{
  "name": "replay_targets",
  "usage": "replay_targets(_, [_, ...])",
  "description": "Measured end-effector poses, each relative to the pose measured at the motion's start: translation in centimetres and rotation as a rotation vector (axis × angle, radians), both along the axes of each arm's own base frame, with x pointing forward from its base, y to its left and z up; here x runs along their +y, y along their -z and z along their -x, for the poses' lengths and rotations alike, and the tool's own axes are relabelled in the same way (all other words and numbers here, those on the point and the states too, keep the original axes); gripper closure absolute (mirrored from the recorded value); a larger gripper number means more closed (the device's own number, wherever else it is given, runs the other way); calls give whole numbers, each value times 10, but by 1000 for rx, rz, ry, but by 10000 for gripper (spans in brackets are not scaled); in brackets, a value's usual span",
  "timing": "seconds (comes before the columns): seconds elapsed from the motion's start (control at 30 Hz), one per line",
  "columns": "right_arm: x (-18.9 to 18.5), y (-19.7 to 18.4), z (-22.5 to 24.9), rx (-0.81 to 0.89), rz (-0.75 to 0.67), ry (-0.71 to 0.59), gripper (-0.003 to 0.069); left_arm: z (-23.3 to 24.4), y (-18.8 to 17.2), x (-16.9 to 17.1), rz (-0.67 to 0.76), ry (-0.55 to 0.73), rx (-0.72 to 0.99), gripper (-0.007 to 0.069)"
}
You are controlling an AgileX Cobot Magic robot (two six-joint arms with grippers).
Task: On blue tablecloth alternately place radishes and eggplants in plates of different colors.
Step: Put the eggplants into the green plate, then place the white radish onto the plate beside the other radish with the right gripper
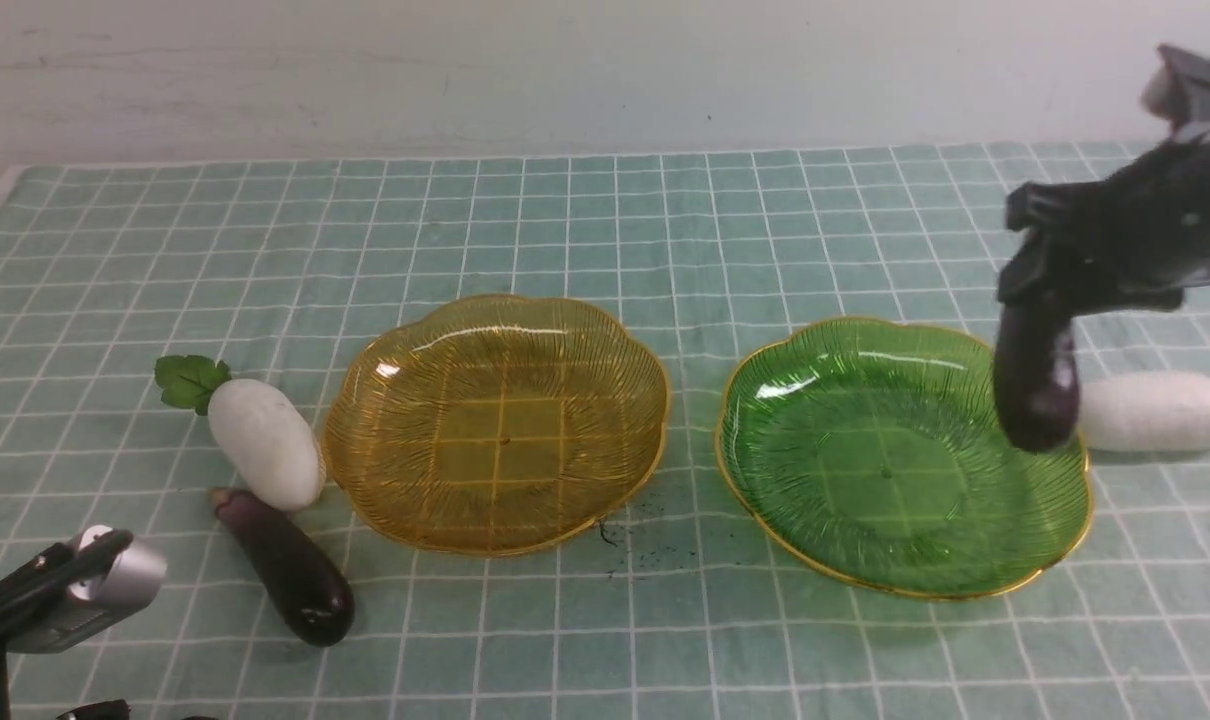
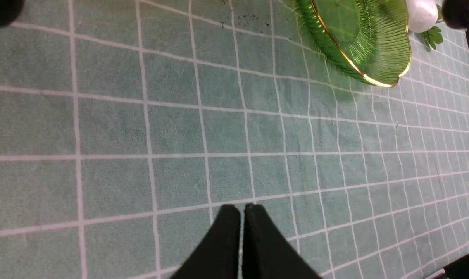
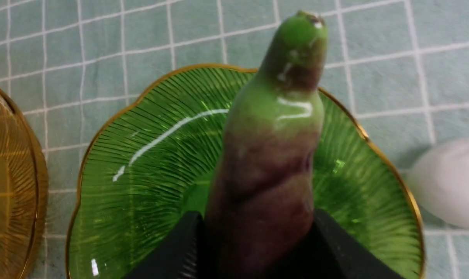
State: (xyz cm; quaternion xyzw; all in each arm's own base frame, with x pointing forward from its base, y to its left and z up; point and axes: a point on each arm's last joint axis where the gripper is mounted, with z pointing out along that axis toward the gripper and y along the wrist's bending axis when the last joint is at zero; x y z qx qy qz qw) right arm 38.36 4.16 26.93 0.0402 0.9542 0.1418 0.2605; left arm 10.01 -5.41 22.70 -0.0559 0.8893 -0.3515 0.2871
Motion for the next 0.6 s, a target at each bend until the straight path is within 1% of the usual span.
replay_targets(0.1, [16,20,-10,-4,9,-27,352,0,0,0,0,0,0,629])
replay_targets(0.2, [24,40,-19,12,15,-35,314,0,0,0,0,0,0,629])
replay_targets(0.27, [27,54,-23,35,14,-28,216,0,0,0,0,0,0,629])
replay_targets(0.33, [27,59,-24,52,6,-11,149,0,0,0,0,0,0,629])
replay_targets(0.37, [25,60,-24,62,-5,19,71,0,0,0,0,0,0,629])
replay_targets(0.4, [24,60,-24,70,-9,32,42,0,0,0,0,0,0,629])
replay_targets(0.43, [24,60,-24,70,-9,34,36,0,0,0,0,0,0,629])
replay_targets(0.47, [18,57,-25,80,-2,54,-8,0,0,0,0,0,0,629])
replay_targets(0.5, [12,53,-27,92,6,69,-22,0,0,0,0,1,1,629])
replay_targets(0.6, [-7,39,-31,118,2,133,-29,1,0,0,2,6,4,629])
